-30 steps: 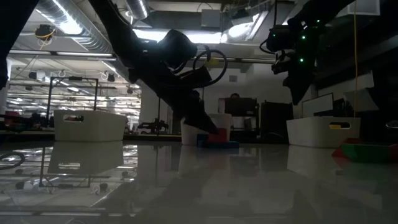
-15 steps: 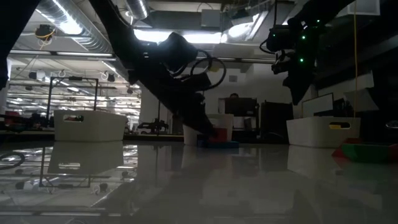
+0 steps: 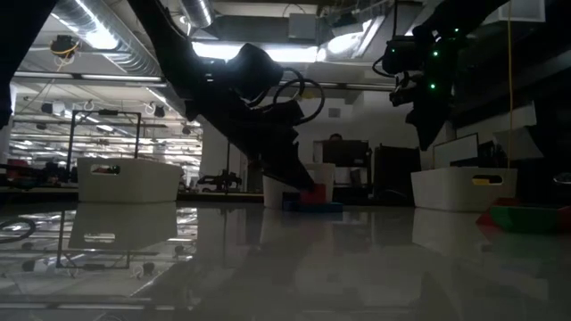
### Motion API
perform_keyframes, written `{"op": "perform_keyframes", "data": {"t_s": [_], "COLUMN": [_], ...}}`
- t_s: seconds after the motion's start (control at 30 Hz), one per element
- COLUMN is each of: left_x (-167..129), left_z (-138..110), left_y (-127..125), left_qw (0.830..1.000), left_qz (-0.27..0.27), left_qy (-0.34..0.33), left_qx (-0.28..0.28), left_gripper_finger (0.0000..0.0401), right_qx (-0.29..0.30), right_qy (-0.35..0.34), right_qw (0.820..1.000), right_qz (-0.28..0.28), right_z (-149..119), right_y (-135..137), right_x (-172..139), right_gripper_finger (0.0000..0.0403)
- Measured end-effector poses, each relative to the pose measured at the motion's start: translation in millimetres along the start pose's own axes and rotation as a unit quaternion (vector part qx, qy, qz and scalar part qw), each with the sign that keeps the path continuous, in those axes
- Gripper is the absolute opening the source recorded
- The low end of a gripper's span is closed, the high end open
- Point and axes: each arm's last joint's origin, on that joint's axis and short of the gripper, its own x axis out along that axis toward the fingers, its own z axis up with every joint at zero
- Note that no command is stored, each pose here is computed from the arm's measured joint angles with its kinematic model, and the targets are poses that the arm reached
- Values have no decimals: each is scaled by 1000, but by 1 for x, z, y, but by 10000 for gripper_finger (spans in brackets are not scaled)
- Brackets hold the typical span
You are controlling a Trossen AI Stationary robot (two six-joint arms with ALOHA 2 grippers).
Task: Sort blocks
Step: Put the red block into the bottom left white bin
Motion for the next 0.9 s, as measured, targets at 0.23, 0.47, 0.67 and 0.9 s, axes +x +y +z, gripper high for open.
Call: {"op": "perform_keyframes", "data": {"t_s": [0.23, 0.47, 0.67, 0.9], "left_x": [0, 0, 0, 0], "left_z": [0, 2, 2, 2], "left_y": [0, 1, 1, 1], "left_qw": [1000, 1000, 1000, 1000], "left_qz": [0, 18, 18, 18], "left_qy": [0, -11, -8, -8], "left_qx": [-3, -5, -10, 2], "left_gripper_finger": [205, 205, 205, 205], "right_qx": [1, 5, 4, 4], "right_qy": [-2, -10, -9, -9], "right_qw": [1000, 1000, 1000, 1000], "right_qz": [0, -1, -1, -1], "right_z": [1, 2, 2, 2], "right_y": [0, 0, 0, 0], "right_x": [0, 0, 0, 0], "right_gripper_finger": [221, 221, 221, 221]}}
